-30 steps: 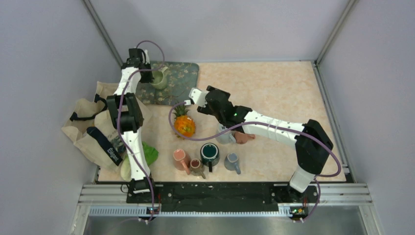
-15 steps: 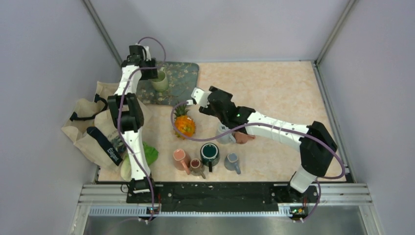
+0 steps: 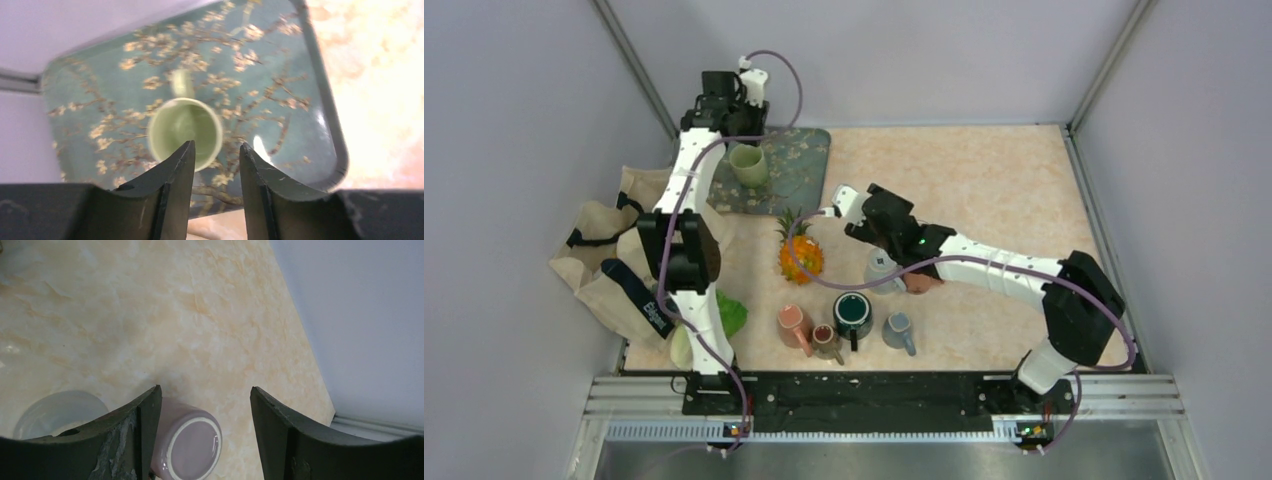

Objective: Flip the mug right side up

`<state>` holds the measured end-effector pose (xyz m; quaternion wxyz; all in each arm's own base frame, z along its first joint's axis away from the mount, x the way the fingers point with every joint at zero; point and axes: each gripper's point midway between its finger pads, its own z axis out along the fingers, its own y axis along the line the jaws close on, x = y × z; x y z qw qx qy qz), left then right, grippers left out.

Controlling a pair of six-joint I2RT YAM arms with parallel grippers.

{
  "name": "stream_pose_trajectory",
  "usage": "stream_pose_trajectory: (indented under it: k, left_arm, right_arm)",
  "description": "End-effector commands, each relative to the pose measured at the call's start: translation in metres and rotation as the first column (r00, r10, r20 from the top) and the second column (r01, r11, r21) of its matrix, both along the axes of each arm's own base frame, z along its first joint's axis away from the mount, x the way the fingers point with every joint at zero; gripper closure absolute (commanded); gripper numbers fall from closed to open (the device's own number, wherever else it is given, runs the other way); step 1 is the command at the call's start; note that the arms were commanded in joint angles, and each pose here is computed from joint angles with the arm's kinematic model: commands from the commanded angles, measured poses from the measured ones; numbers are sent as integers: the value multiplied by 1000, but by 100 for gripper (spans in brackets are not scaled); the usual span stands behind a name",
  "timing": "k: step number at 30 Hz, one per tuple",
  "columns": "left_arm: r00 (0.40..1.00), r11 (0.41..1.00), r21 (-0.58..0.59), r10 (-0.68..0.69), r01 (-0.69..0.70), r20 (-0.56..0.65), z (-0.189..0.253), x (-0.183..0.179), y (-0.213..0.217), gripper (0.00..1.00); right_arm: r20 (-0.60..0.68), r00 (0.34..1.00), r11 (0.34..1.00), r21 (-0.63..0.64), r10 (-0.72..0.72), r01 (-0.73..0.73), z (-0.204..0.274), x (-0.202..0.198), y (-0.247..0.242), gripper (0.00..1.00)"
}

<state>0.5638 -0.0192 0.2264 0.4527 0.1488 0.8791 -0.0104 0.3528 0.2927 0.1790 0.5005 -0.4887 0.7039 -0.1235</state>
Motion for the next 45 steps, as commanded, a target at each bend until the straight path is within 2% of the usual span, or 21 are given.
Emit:
stream_pose_trajectory:
  k: [1, 4, 8, 11, 17, 30, 35, 38, 39, 45]
  left_arm:
    - [964, 966, 98, -224, 239, -144, -50, -31, -45, 61]
    - [947, 940, 182, -251, 288, -202, -77, -34, -59, 68]
    - [954, 935, 266, -169, 235, -247, -102, -18, -46, 74]
    - [963, 925, 333, -97, 180, -253, -119, -6, -27, 76]
    - [965, 898, 411, -50, 157, -258, -143, 7, -8, 77]
    - [995, 821, 570, 81, -34, -56, -136, 71, 63, 73]
    - [991, 772, 632, 125, -71, -41, -144, 83, 100, 71]
    - [993, 742, 668, 112, -63, -31, -151, 89, 107, 70]
    - [990, 729, 679, 137, -85, -23, -153, 89, 127, 70]
    - [983, 684, 708, 166, -173, 80, -142, 109, 160, 69]
  right_arm:
    - [62, 990, 968, 226, -129, 112, 46, 15, -29, 35]
    - [51, 980, 936, 308, -194, 170, 52, 23, -47, 35]
    - [79, 964, 918, 332, -254, 215, 51, 21, -69, 35]
    - [100, 956, 910, 347, -277, 228, 54, 17, -79, 35]
    - [145, 942, 901, 365, -304, 234, 57, 12, -96, 34]
    - [207, 928, 899, 381, -310, 215, 67, 7, -107, 34]
    - [236, 915, 891, 400, -328, 217, 74, 4, -114, 34]
    - [244, 912, 887, 412, -330, 211, 77, 2, -115, 33]
    - [245, 912, 887, 412, -328, 209, 77, 2, -115, 33]
    - [229, 917, 894, 389, -327, 221, 71, 6, -112, 33]
